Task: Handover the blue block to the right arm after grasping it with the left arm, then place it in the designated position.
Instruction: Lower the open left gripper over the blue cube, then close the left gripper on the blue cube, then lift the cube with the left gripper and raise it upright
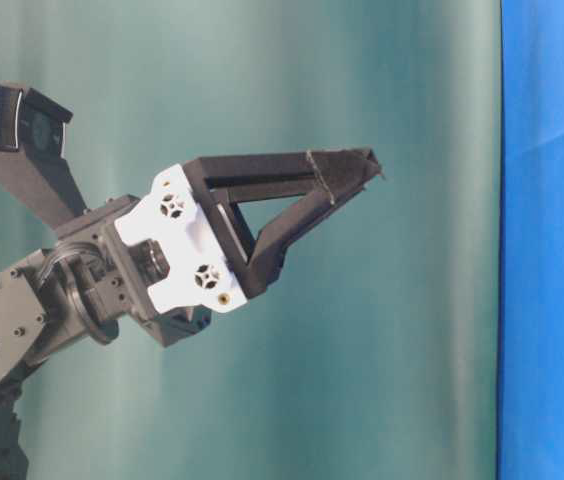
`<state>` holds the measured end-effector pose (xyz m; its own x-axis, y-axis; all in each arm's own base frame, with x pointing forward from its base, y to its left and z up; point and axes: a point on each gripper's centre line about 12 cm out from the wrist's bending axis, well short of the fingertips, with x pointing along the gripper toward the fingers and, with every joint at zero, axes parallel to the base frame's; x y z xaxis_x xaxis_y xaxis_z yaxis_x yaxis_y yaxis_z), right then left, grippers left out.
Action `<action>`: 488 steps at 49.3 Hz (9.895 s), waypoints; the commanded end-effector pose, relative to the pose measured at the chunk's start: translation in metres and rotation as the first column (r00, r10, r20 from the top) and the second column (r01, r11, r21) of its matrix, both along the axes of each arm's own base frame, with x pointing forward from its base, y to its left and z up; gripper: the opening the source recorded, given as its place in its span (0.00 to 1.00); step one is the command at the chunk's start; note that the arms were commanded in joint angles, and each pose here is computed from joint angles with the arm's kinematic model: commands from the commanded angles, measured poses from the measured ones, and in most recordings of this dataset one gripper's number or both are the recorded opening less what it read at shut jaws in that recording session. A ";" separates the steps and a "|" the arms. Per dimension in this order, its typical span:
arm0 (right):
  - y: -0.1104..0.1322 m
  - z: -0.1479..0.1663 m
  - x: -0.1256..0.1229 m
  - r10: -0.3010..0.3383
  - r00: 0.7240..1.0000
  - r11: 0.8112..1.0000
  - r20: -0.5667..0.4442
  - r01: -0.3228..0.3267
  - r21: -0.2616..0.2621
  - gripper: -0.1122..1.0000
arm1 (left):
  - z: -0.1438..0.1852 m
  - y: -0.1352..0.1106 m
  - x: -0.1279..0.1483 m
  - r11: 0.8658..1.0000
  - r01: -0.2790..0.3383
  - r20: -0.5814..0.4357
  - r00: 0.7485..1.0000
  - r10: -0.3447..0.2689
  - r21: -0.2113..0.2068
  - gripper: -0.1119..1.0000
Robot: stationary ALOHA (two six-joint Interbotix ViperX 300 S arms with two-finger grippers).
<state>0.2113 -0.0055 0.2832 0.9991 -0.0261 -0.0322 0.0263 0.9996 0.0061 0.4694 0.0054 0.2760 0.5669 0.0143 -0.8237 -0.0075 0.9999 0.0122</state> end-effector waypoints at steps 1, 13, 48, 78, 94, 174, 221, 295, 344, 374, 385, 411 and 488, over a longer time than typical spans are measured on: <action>0.000 0.011 0.003 -0.001 1.000 1.000 0.028 0.001 0.005 0.97 | 0.017 0.000 0.000 1.000 0.001 0.043 0.999 -0.002 0.003 0.90; 0.000 0.011 0.003 -0.001 1.000 1.000 0.028 0.001 0.004 0.97 | 0.015 -0.001 -0.001 1.000 0.002 0.038 0.999 -0.002 0.002 0.90; 0.000 0.010 0.004 -0.001 1.000 1.000 0.020 0.001 0.004 0.97 | -0.017 0.000 0.000 1.000 -0.002 0.003 1.000 0.002 0.000 0.90; 0.000 0.003 0.008 -0.001 1.000 1.000 -0.003 0.001 0.003 0.97 | -0.113 -0.002 0.008 1.000 0.002 -0.008 1.000 -0.002 -0.003 0.90; 0.000 0.000 0.009 -0.001 1.000 1.000 -0.017 0.001 0.005 0.97 | -0.143 -0.003 0.016 1.000 0.006 -0.024 1.000 -0.006 -0.004 0.90; 0.000 -0.001 0.011 -0.001 1.000 1.000 -0.026 0.001 0.005 0.97 | -0.110 -0.001 0.014 1.000 0.016 -0.028 0.999 -0.016 0.007 0.54; 0.000 -0.001 0.011 -0.001 1.000 1.000 -0.026 0.001 0.008 0.97 | 0.031 0.005 -0.019 1.000 0.001 0.030 1.000 -0.002 0.023 0.54; 0.000 -0.001 0.011 -0.001 1.000 1.000 -0.024 0.001 0.005 0.97 | 0.034 0.007 -0.019 1.000 -0.003 0.042 0.999 0.002 0.022 0.54; 0.000 -0.001 0.011 -0.001 1.000 1.000 -0.027 0.001 0.005 0.97 | 0.049 0.007 -0.026 1.000 -0.005 0.082 0.997 0.003 0.023 0.54; 0.000 0.002 0.011 0.000 1.000 1.000 -0.015 0.000 0.002 0.97 | 0.080 0.005 -0.062 1.000 -0.005 0.492 0.870 -0.008 0.025 0.54; 0.000 0.003 0.011 0.000 1.000 1.000 -0.009 0.000 0.002 0.97 | 0.085 0.001 -0.084 1.000 0.001 0.639 0.769 -0.012 0.018 0.54; 0.000 0.006 0.012 0.000 1.000 1.000 -0.003 0.000 0.002 0.97 | 0.077 -0.002 -0.105 1.000 0.008 0.725 0.688 -0.014 0.012 0.54; 0.008 0.030 0.011 0.081 0.997 0.319 0.003 -0.023 -0.947 0.96 | 0.078 -0.005 -0.105 1.000 0.016 0.730 0.683 -0.017 0.008 0.54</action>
<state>0.2184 0.0018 0.3042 0.9993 0.0377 -0.0007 -0.0142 0.3599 -0.9329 0.3672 0.0011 0.3403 0.9814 0.0024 -0.1921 0.0002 0.9999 0.0134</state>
